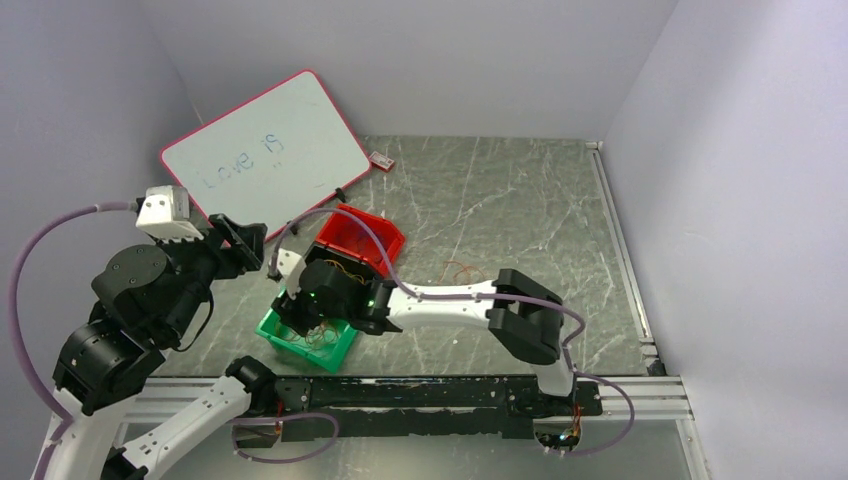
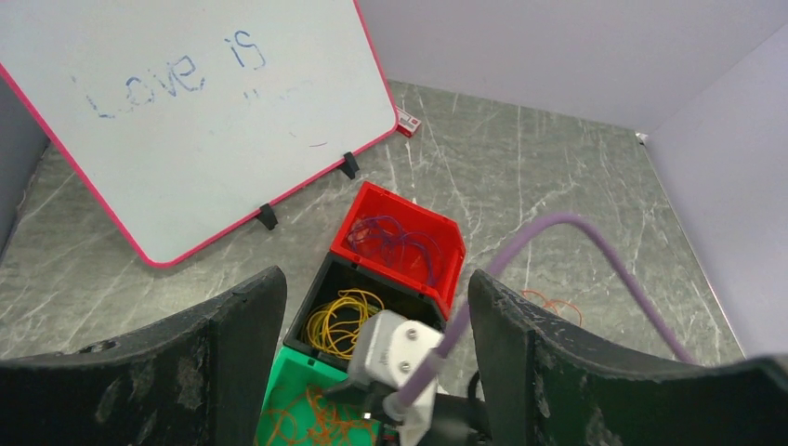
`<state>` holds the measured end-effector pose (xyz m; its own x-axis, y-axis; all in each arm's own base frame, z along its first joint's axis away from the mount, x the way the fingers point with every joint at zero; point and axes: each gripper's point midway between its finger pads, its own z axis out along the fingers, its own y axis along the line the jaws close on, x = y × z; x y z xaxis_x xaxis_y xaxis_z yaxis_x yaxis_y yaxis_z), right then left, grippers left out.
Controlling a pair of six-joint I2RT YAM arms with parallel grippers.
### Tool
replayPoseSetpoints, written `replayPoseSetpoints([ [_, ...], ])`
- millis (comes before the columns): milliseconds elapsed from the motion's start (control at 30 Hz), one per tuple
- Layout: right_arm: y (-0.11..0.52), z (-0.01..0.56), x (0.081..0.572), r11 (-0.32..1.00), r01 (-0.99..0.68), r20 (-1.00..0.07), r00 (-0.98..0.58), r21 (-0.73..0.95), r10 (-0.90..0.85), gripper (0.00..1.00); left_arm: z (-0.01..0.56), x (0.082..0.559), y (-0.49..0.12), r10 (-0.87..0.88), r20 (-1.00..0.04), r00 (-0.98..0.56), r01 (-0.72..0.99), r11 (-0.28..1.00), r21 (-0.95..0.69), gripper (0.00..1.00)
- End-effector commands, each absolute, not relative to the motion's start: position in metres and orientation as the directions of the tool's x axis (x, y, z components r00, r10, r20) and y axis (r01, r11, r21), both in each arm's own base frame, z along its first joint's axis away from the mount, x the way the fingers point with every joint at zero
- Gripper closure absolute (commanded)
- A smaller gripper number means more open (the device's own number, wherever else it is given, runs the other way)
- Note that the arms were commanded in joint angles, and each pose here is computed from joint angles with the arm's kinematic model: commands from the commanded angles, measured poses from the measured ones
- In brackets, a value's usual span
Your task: Untangle the cables
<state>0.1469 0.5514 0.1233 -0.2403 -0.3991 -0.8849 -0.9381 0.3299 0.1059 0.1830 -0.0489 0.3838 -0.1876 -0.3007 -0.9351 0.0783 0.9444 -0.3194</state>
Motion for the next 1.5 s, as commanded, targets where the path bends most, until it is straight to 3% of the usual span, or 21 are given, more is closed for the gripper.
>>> replayPoseSetpoints([
  [0,0.54,0.148,0.149,0.354,-0.93,-0.899,-0.237,0.1,-0.369,0.4,0.382,0.184,-0.056,-0.302,-0.933,-0.197,0.105,0.939,-0.327,0.24],
  [100,0.534,0.152,0.149,0.367,-0.925,-0.899,-0.242,0.1,-0.366,0.34,0.379,0.187,-0.06,-0.299,-0.932,-0.207,0.116,0.938,-0.327,0.24],
  [233,0.523,0.163,0.152,0.4,-0.911,-0.904,-0.252,0.101,-0.345,0.33,0.375,0.19,-0.066,-0.292,-0.93,-0.223,0.129,0.937,-0.325,0.23],
  [467,0.479,0.185,0.169,0.529,-0.837,-0.907,-0.322,0.139,-0.271,0.46,0.363,0.197,-0.084,-0.266,-0.925,-0.27,0.173,0.932,-0.318,0.23],
  [633,0.413,0.18,0.194,0.694,-0.707,-0.873,-0.417,0.136,-0.254,0.53,0.349,0.204,-0.104,-0.263,-0.911,-0.316,0.224,0.913,-0.341,0.23],
  [967,0.243,0.157,0.25,0.942,-0.306,-0.779,-0.621,0.138,-0.088,0.49,0.295,0.227,-0.149,-0.194,-0.866,-0.461,0.289,0.89,-0.353,0.24],
  [1167,0.178,0.119,0.254,0.976,-0.193,-0.666,-0.742,0.103,-0.077,0.46,0.274,0.236,-0.172,-0.147,-0.838,-0.526,0.332,0.871,-0.362,0.26],
  [1333,0.181,0.101,0.245,0.949,-0.259,-0.587,-0.803,0.181,-0.108,0.45,0.266,0.236,-0.177,-0.144,-0.827,-0.544,0.339,0.864,-0.373,0.27],
  [1467,0.183,0.094,0.245,0.952,-0.21,-0.589,-0.807,0.222,-0.041,0.42,0.265,0.236,-0.175,-0.148,-0.825,-0.545,0.329,0.868,-0.373,0.26],
])
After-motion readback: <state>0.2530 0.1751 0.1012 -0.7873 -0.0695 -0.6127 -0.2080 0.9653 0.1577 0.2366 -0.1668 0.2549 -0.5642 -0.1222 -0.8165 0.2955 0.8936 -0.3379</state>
